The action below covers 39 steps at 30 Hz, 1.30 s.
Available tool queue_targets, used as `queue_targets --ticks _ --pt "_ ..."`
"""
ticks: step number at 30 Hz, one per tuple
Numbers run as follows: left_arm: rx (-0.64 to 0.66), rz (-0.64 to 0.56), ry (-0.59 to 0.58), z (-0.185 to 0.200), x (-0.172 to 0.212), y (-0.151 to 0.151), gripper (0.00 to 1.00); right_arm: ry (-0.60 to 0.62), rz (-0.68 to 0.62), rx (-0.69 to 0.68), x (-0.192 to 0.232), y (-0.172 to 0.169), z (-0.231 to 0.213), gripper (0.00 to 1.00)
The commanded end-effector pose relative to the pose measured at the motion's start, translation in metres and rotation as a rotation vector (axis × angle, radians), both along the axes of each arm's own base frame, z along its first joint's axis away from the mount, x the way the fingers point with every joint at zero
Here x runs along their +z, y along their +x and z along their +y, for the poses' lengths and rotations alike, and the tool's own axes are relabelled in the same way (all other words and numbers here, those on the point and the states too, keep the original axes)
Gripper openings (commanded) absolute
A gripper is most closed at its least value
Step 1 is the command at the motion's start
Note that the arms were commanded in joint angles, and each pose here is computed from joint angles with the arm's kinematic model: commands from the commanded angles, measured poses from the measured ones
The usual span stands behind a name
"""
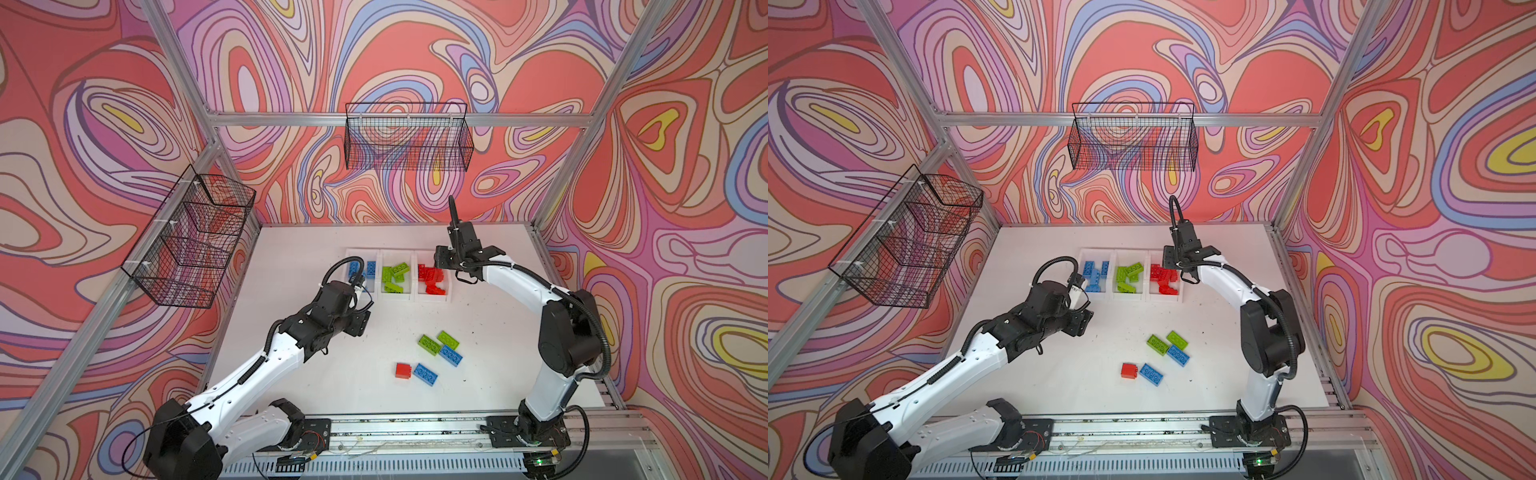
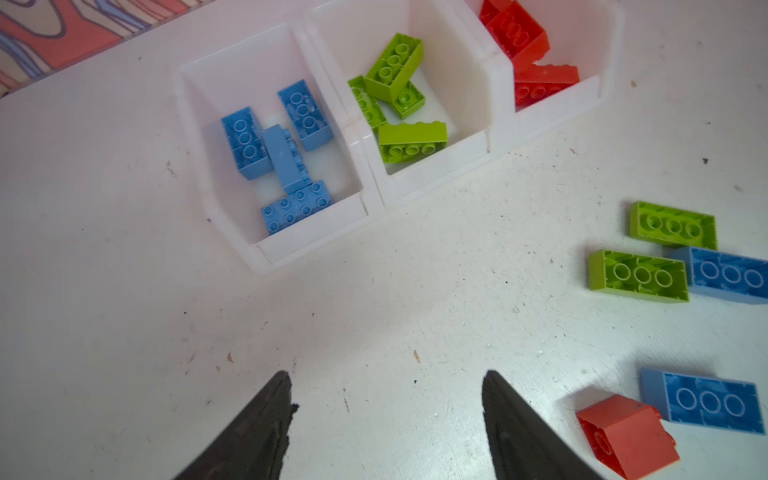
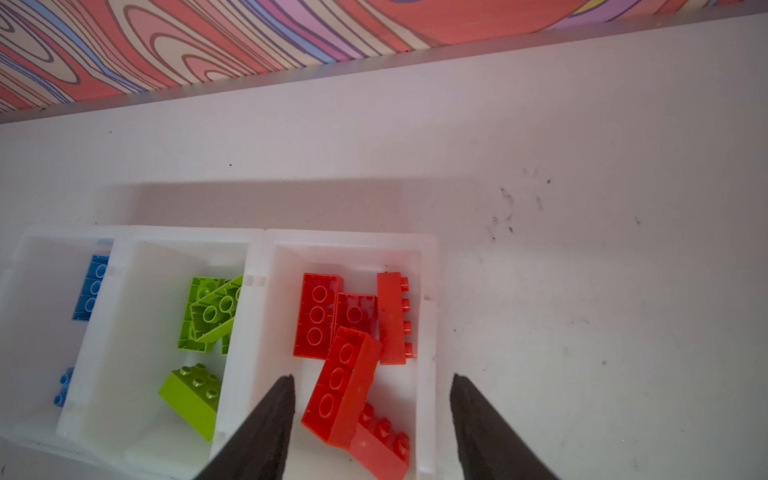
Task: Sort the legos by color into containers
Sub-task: 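Grasp a red brick near the table edge with the left gripper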
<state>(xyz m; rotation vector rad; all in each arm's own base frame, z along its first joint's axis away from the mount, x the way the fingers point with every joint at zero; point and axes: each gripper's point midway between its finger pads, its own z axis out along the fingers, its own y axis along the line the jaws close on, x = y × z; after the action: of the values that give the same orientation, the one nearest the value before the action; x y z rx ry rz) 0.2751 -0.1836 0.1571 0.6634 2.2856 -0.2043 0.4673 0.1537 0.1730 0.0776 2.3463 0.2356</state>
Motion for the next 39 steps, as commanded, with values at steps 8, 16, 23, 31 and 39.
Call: queue_targets --ticks 8,16,23,31,39 --pt "-0.615 0.055 0.118 -0.093 -0.03 -0.064 0.78 -0.009 -0.027 -0.052 0.003 -0.031 -0.034 0.64" --pt "-0.871 0.142 0.202 -0.117 -0.06 -0.11 0.79 -0.002 -0.002 -0.07 -0.011 -0.045 -0.045 0.65" --pt "-0.936 0.181 0.296 -0.122 -0.088 -0.117 0.78 -0.007 -0.009 -0.085 -0.009 -0.05 -0.053 0.65" --pt "-0.971 0.22 0.367 -0.119 -0.11 -0.119 0.74 -0.005 -0.002 -0.1 -0.012 -0.056 -0.062 0.65" --pt "-0.981 0.238 0.425 -0.114 -0.123 -0.118 0.65 -0.005 0.009 -0.106 -0.017 -0.059 -0.064 0.65"
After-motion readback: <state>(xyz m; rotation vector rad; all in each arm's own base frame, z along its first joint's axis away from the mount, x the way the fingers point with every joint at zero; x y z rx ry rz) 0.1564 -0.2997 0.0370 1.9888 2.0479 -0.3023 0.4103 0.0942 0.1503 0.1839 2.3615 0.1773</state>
